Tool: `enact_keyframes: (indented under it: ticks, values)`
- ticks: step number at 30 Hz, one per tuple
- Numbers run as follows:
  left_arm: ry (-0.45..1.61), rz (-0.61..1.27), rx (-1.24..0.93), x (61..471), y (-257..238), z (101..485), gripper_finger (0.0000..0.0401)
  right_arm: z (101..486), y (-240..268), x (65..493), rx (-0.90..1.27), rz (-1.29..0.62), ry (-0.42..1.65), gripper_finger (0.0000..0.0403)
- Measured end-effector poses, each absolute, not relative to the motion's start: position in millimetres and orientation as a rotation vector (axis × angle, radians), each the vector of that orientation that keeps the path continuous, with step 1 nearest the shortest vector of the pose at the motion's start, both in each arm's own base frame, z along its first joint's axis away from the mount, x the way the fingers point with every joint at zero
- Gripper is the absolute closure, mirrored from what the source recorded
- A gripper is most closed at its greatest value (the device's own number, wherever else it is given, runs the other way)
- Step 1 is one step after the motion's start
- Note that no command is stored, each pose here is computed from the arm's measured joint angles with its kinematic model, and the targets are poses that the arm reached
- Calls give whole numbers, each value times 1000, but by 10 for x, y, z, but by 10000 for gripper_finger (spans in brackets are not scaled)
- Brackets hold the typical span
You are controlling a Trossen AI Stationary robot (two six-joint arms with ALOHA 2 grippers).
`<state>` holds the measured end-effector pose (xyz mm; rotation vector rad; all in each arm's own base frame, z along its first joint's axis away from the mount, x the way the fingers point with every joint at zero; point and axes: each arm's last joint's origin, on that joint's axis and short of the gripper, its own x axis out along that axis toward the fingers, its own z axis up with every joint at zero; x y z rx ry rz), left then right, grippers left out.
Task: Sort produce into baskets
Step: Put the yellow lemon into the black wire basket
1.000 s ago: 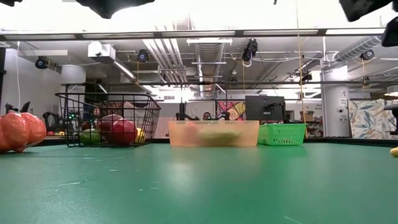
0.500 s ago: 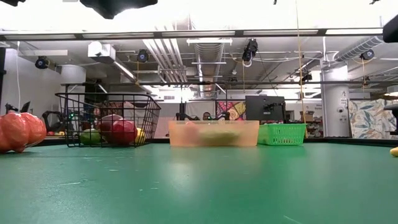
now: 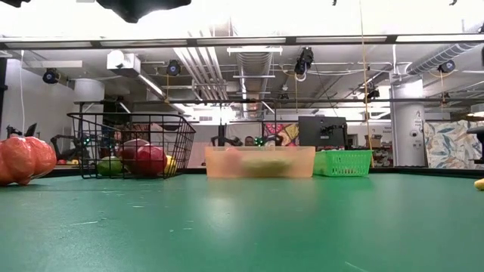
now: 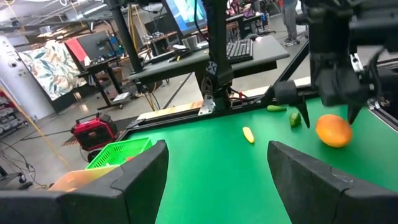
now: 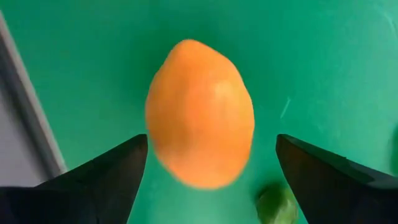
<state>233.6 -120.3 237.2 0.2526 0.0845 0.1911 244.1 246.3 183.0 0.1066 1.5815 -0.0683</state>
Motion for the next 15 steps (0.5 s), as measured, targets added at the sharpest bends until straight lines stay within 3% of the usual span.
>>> enact_keyframes:
  ticks: [5, 12, 15]
  values:
    - [82, 192, 223, 2336, -1203, 2372, 145, 1663, 2495, 2490, 68, -68, 1603, 75]
    - [79, 193, 189, 2336, -1203, 2371, 145, 1689, 2476, 2515, 85, -67, 1589, 168]
    - [79, 154, 174, 2336, -1213, 2362, 145, 1710, 2471, 2534, 67, -50, 1570, 177]
